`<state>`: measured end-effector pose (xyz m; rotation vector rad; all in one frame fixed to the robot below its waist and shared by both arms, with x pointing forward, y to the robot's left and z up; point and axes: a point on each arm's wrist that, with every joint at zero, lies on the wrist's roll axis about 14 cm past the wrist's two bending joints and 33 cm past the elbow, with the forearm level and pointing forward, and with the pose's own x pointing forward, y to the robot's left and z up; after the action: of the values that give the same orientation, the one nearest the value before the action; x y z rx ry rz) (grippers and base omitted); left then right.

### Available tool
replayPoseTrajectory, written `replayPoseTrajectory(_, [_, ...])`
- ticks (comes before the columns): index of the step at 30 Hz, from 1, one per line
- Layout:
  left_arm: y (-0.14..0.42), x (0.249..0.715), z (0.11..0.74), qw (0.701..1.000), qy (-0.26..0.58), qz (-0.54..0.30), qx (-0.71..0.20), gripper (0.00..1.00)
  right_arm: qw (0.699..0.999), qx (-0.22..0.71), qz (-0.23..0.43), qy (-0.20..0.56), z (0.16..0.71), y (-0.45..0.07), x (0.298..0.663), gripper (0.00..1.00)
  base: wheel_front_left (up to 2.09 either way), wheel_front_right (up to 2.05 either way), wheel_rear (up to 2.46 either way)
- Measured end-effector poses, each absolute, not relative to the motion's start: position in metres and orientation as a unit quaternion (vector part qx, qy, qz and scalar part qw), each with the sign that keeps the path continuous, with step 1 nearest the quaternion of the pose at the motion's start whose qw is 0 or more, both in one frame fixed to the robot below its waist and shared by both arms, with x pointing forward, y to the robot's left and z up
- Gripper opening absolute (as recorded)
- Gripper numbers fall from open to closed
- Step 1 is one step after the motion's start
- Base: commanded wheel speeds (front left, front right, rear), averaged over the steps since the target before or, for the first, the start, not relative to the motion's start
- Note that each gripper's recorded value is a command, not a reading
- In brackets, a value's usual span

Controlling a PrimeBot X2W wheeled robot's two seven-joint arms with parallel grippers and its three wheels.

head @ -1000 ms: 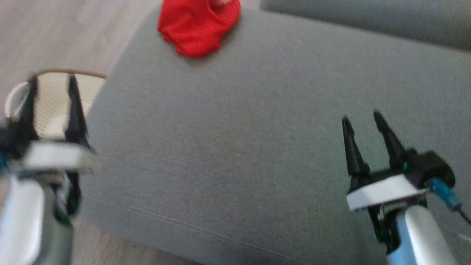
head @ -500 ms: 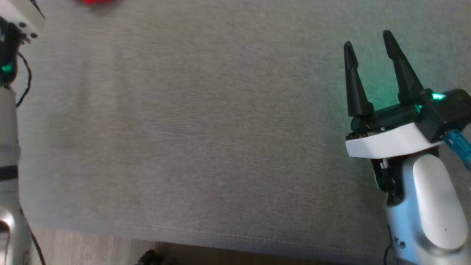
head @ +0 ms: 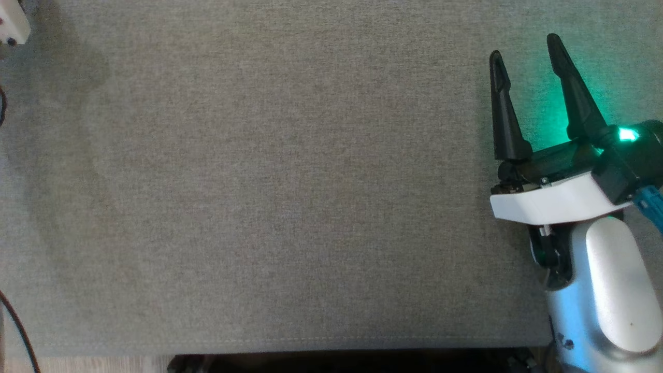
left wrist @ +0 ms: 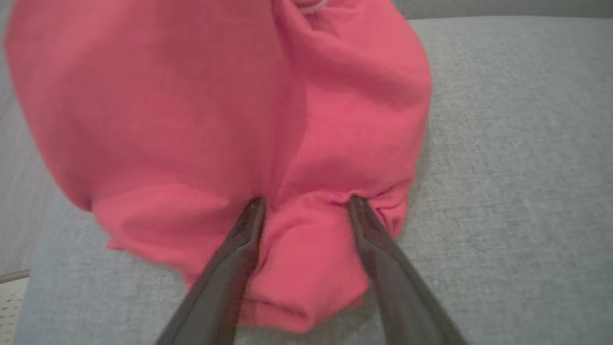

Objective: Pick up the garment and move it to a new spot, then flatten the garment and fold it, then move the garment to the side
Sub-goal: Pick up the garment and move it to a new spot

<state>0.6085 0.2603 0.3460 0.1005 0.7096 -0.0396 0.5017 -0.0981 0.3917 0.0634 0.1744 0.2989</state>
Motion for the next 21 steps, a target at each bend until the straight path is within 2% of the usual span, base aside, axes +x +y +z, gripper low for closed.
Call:
replayPoseTrajectory(1, [0.260, 0.610, 0.345, 0.937, 0.345, -0.019, 0.048, 0.44, 0.985, 0.031, 0.147, 0.087, 0.391, -0.099, 0.501, 1.00, 0.00, 0.00, 0.00])
replayPoseTrajectory(2, [0.260, 0.611, 0.346, 0.939, 0.341, -0.017, 0.048, 0.17, 0.985, 0.031, 0.146, 0.087, 0.392, -0.100, 0.501, 1.00, 0.00, 0.00, 0.00])
replayPoseTrajectory(3, [0.261, 0.612, 0.346, 0.940, 0.338, -0.014, 0.048, 0.00, 0.985, 0.031, 0.146, 0.086, 0.392, -0.100, 0.501, 1.00, 0.00, 0.00, 0.00])
replayPoseTrajectory(10, [0.275, 0.613, 0.383, 0.957, 0.281, 0.002, 0.068, 0.00, 0.987, 0.035, 0.147, 0.061, 0.412, -0.099, 0.500, 1.00, 0.00, 0.00, 0.00])
replayPoseTrajectory(21, [0.259, 0.611, 0.496, 0.981, 0.155, -0.028, 0.110, 0.00, 0.988, 0.047, 0.144, 0.006, 0.468, -0.101, 0.485, 1.00, 0.00, 0.00, 0.00])
